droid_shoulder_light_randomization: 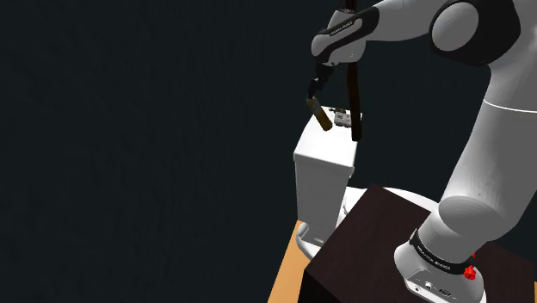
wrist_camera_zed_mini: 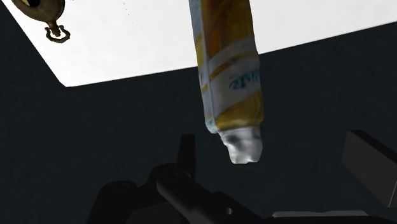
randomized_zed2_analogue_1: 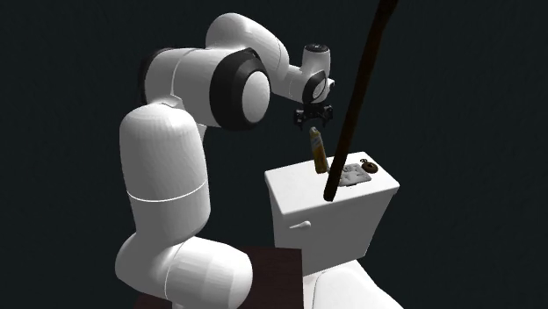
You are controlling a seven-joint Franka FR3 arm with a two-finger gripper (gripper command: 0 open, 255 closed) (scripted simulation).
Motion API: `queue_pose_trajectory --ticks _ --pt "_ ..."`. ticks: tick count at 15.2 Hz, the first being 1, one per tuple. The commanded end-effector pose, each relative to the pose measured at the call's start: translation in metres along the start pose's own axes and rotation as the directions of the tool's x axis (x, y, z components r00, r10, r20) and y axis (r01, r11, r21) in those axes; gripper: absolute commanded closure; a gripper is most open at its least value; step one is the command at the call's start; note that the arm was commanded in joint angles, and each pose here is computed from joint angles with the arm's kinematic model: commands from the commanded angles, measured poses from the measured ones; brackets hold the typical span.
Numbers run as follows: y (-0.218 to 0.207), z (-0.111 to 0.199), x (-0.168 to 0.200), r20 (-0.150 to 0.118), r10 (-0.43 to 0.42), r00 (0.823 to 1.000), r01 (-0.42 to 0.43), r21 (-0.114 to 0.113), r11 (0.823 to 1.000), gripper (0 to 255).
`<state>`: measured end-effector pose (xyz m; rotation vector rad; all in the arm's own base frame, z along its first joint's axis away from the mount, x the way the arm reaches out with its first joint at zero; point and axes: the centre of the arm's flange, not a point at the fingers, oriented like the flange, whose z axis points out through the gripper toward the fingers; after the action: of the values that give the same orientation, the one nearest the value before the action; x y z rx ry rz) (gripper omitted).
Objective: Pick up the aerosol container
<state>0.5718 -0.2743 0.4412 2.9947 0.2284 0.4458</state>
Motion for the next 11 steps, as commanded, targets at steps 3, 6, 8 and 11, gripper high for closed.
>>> queue_pose_trajectory --ticks 3,6,8,11 --pt "0.017 0.016 0.009 -0.013 0.0 1.0 0.0 -0.009 1.0 0" --pt "0.015 0.031 0.005 -0.013 0.0 1.0 0.0 -0.009 1.0 0" --pt "0.014 0.041 0.002 -0.013 0.0 1.0 0.0 -0.009 1.0 0" --pt "0.013 0.049 0.0 -0.013 0.0 1.0 0.0 -0.009 1.0 0"
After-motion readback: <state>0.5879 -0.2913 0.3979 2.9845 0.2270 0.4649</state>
